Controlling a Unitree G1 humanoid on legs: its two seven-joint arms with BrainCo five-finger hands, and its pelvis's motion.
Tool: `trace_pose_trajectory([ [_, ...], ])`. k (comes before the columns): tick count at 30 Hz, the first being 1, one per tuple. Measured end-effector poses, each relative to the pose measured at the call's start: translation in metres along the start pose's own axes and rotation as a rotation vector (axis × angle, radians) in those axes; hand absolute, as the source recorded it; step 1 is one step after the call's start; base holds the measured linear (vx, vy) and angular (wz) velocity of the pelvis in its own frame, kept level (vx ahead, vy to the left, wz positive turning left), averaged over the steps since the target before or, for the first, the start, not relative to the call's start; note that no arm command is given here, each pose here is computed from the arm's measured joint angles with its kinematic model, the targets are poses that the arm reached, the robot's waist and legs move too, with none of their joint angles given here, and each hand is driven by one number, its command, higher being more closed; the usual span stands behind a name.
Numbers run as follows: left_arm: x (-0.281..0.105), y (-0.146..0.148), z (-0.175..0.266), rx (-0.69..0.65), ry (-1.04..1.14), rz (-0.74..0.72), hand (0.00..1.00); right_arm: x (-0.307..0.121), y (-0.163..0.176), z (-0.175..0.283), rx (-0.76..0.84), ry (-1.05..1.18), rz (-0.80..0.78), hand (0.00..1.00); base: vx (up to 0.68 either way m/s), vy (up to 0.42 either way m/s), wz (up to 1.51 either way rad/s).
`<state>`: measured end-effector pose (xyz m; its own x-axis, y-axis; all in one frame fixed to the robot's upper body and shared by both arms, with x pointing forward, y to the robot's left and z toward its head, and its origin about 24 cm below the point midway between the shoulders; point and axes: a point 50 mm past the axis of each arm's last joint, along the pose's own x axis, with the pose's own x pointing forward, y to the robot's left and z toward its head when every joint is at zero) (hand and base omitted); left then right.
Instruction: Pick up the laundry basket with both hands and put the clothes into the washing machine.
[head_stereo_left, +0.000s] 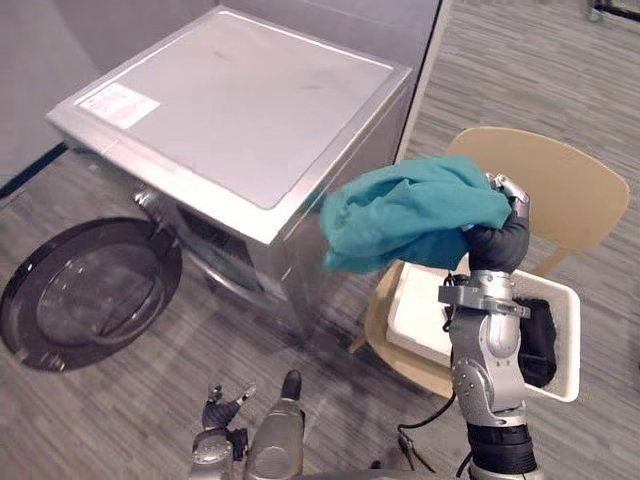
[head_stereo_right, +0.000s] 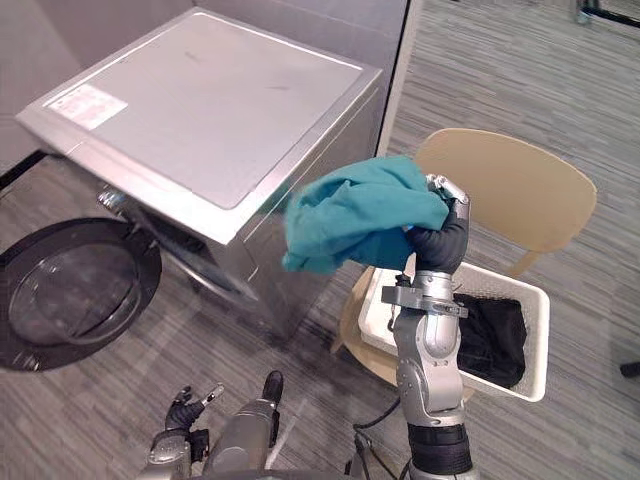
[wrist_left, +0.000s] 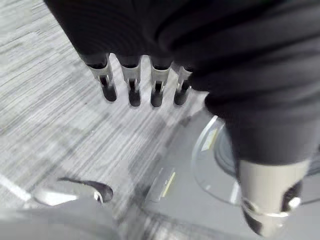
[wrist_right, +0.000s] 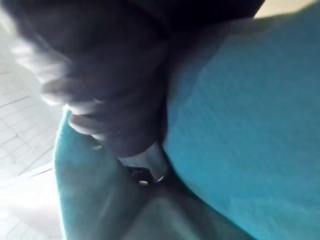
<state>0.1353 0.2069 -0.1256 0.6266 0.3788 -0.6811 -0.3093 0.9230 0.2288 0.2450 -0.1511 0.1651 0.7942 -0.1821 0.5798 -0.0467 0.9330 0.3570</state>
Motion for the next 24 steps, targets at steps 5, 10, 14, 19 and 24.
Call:
trace_pose_trajectory([
  [5, -0.016, -0.026, 0.038, -0.050, -0.188, -0.102, 0.00, 0.003, -0.021, -0.011, -0.076, 0.042, -0.062, 1.00, -0.42, -0.186, 1.23],
  [10, -0.041, -0.024, 0.114, -0.138, -0.576, -0.135, 0.00, 0.004, -0.016, -0.011, -0.073, 0.048, 0.007, 1.00, -0.27, -0.045, 0.99],
  [14, -0.069, -0.069, 0.155, -0.122, -0.780, -0.351, 0.00, 0.001, -0.005, -0.015, -0.019, 0.074, 0.110, 1.00, -0.18, 0.133, 1.17],
  [19, -0.103, -0.114, 0.175, 0.003, -0.942, -0.575, 0.00, -0.022, 0.039, -0.051, 0.115, 0.260, 0.303, 1.00, -0.10, 0.209, 0.50],
  [24, -0.107, -0.118, 0.181, 0.056, -0.999, -0.585, 1.00, -0.036, 0.078, -0.060, 0.269, 0.337, 0.458, 1.00, -0.06, 0.116, 0.13],
])
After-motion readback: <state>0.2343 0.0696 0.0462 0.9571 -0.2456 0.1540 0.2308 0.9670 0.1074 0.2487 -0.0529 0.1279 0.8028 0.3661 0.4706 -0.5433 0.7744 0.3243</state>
